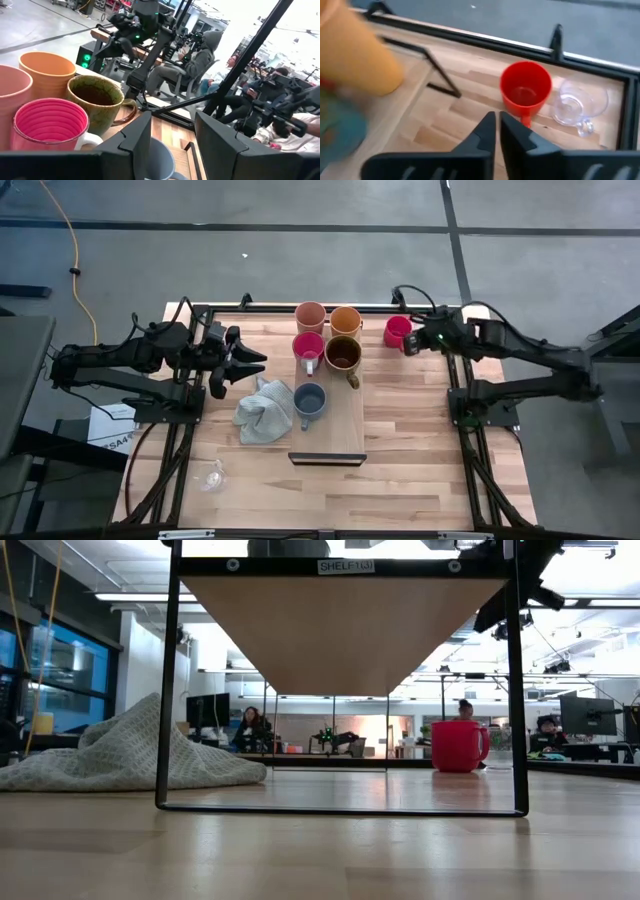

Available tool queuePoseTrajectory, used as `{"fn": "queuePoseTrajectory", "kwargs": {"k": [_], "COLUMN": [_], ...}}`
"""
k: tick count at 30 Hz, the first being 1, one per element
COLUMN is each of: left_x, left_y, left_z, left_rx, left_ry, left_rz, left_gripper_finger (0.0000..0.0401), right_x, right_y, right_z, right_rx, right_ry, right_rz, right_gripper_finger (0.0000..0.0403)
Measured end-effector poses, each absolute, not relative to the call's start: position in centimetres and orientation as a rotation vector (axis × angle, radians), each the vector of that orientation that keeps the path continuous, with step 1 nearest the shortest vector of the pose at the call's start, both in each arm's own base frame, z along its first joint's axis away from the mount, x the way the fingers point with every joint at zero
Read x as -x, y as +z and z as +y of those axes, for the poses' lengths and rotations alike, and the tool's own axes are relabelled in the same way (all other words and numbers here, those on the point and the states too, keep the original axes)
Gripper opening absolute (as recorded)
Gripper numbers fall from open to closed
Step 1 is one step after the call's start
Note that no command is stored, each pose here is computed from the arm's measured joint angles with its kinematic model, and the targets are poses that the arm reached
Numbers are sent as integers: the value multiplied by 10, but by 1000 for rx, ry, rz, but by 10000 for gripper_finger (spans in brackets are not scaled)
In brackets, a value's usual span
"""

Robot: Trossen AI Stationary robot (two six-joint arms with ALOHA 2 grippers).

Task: Stack small to large cups/mugs on shelf
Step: Put the red mug on the shelf

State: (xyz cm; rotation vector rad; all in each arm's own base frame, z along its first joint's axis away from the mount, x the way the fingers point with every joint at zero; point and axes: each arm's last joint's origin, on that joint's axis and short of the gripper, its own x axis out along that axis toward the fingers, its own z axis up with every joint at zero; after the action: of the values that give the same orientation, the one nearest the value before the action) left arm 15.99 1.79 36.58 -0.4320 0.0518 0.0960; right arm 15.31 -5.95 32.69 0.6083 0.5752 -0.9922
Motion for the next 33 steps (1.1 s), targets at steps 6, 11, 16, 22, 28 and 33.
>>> {"fn": "queuePoseTrajectory", "kwargs": {"k": [6, 11, 16, 22, 28, 33], "left_x": [-160, -160, -160, -160, -160, -160], "left_y": [365, 365, 365, 365, 365, 365], "left_z": [18, 18, 18, 18, 19, 19], "left_rx": [404, 402, 405, 403, 409, 424], "left_ry": [119, 120, 119, 120, 141, 152], "left_rz": [60, 61, 59, 60, 55, 51], "left_gripper_finger": [140, 140, 140, 140, 140, 140], "right_x": [-172, -189, -193, -197, -188, -188], "right_y": [309, 278, 251, 238, 232, 230], "right_z": [-91, -128, -161, -181, -176, -181], "right_rx": [-708, -862, -979, -990, -1052, -1093], "right_ry": [-1091, -1267, -1336, -1319, -1341, -1380], "right_rz": [628, 676, 751, 765, 887, 835], "right_gripper_finger": [104, 196, 235, 236, 236, 236]}}
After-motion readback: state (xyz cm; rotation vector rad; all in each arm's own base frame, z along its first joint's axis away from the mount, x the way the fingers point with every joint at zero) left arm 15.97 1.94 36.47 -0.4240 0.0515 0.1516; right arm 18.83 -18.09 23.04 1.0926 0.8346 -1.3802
